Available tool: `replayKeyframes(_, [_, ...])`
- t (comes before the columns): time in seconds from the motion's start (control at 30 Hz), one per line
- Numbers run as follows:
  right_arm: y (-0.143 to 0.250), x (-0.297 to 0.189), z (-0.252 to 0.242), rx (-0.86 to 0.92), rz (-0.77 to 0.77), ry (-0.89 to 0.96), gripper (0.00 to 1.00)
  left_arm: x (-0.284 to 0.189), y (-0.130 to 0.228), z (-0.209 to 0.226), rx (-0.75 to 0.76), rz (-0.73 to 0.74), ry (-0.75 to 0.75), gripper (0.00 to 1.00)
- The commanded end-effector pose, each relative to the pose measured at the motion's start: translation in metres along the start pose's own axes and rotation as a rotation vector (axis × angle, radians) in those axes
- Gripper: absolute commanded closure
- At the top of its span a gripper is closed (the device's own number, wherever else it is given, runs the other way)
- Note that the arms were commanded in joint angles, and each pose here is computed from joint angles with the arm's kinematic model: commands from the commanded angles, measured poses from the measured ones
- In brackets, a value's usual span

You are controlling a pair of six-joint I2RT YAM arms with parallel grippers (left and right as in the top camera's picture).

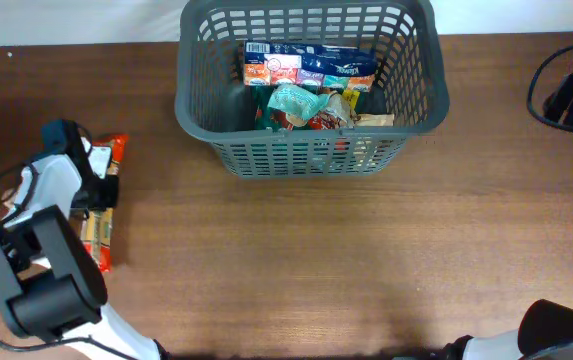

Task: Pack container
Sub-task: 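Grasp the orange-red spaghetti pack with the left gripper, then carry the spaghetti pack into the basket and release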

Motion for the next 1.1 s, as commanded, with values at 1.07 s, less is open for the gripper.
replayKeyframes(1.07, [0.001, -0.001, 0.001, 0.004, -0.001, -0.011, 0.01, -0.482, -0.146, -0.22, 1.236, -1.191, -0.26, 0.98])
Point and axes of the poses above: each gripper's point midway between its finger pads, its own x axis out along the fingers, its own z axis along the line the jaws close on, y = z × x, the point moved 2 cm from there along -x, back along the fingers, and after that the axes turned 6 degrees about x, right-handed, at the moved point
